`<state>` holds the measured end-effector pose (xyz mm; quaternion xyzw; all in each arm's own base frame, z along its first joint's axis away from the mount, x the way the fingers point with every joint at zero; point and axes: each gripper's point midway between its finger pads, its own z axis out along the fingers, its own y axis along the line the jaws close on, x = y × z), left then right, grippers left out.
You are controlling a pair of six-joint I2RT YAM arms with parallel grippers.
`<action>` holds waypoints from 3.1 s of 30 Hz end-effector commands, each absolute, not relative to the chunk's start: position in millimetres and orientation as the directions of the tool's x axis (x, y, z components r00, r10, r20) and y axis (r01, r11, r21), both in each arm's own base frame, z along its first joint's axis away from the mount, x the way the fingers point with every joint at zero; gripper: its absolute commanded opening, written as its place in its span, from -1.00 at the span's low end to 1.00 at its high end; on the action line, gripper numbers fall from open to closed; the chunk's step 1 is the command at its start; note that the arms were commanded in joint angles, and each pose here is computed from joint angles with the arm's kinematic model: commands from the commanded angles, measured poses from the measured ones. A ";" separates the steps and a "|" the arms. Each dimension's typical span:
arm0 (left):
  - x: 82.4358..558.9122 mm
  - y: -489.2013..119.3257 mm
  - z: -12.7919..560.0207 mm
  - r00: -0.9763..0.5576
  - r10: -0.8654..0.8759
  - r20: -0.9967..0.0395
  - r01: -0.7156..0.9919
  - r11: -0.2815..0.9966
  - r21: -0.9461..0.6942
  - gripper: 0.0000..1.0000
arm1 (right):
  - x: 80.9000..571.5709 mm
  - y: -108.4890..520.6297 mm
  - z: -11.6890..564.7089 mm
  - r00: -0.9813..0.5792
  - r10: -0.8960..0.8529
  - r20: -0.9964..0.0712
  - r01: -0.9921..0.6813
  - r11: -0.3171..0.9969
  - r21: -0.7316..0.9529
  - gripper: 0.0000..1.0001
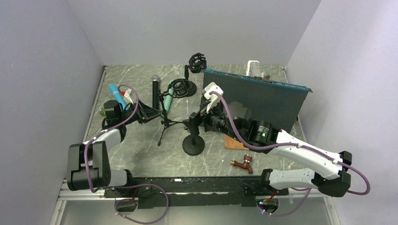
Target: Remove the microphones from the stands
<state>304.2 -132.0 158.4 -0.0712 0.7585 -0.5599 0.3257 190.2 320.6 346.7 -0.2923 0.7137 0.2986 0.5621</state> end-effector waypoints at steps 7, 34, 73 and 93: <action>315.1 -143.5 170.4 -0.772 -0.450 -0.449 0.325 0.328 -0.887 -0.25 | 192.5 314.9 375.5 -0.160 -0.001 -0.987 -0.742 0.660 0.120 1.00; 297.7 -131.2 134.7 -0.561 -0.743 0.364 -0.481 -0.065 -0.874 -1.00 | 198.7 313.6 372.0 -0.154 -0.019 -0.988 -0.730 0.676 0.101 1.00; 302.2 -95.0 319.2 -0.524 -0.675 -0.519 0.194 0.499 -0.845 0.08 | 195.0 309.1 374.5 -0.150 -0.002 -0.989 -0.737 0.667 0.110 1.00; 305.7 -198.5 384.4 -0.558 -0.427 -0.712 0.610 0.371 -0.701 0.26 | 192.4 302.7 378.1 -0.162 0.021 -0.986 -0.729 0.671 0.134 1.00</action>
